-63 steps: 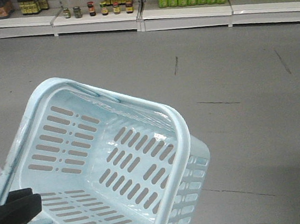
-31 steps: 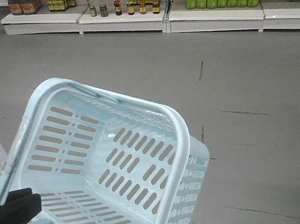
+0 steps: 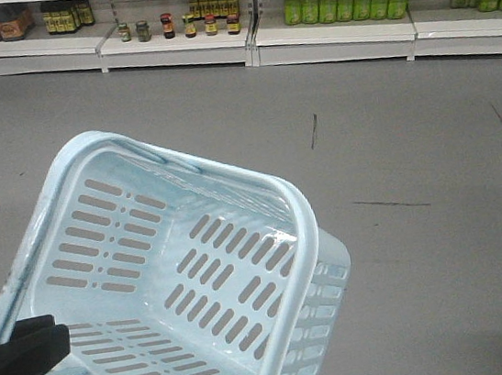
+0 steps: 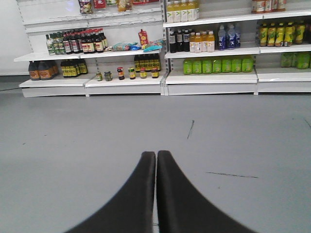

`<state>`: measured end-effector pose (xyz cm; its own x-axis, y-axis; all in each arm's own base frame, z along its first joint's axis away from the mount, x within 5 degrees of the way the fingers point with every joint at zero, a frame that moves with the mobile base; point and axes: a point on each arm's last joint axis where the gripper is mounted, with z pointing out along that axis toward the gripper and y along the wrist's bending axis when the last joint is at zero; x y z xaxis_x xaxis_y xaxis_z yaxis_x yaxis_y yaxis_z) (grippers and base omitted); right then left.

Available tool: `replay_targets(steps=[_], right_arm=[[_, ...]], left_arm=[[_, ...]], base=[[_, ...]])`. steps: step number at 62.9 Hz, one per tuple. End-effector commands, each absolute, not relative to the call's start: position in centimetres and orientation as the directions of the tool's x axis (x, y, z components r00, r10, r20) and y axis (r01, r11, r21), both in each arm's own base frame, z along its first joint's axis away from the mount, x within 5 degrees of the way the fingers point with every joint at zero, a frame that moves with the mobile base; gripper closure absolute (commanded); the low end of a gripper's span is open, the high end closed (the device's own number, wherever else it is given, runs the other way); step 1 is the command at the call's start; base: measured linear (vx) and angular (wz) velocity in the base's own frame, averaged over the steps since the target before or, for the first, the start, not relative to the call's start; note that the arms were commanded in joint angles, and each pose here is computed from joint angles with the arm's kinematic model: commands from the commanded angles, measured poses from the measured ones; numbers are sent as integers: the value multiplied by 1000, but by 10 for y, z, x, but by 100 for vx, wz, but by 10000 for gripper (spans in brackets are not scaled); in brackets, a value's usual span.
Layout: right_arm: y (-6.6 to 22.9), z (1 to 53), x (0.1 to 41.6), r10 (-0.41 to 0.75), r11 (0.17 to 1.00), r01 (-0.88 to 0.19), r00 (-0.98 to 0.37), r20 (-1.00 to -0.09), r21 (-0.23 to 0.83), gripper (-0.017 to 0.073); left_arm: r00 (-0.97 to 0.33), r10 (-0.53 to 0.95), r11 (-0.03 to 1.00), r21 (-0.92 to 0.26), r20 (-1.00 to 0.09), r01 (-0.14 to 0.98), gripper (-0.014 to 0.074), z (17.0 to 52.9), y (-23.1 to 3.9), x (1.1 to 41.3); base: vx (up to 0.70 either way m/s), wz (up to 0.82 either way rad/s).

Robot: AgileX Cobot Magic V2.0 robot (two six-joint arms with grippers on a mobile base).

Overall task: Pick three apples into basket with both arms
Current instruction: 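Drive the base away carrying the basket in the left gripper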

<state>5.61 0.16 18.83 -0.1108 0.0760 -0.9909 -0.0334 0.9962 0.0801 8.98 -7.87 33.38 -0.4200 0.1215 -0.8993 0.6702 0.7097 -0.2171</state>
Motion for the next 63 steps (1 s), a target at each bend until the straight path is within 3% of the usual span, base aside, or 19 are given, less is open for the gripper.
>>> replay_targets(steps=[1, 63], right_arm=[[2, 191, 56, 68, 997, -42, -36, -997, 69, 566], [2, 191, 56, 68, 997, -42, -36, -997, 69, 566]], left_arm=[[-366, 19, 719, -242, -930, 652, 600, 351, -78, 92], [-366, 19, 719, -242, -930, 652, 600, 351, -78, 92]], base=[[23, -21], [23, -17]])
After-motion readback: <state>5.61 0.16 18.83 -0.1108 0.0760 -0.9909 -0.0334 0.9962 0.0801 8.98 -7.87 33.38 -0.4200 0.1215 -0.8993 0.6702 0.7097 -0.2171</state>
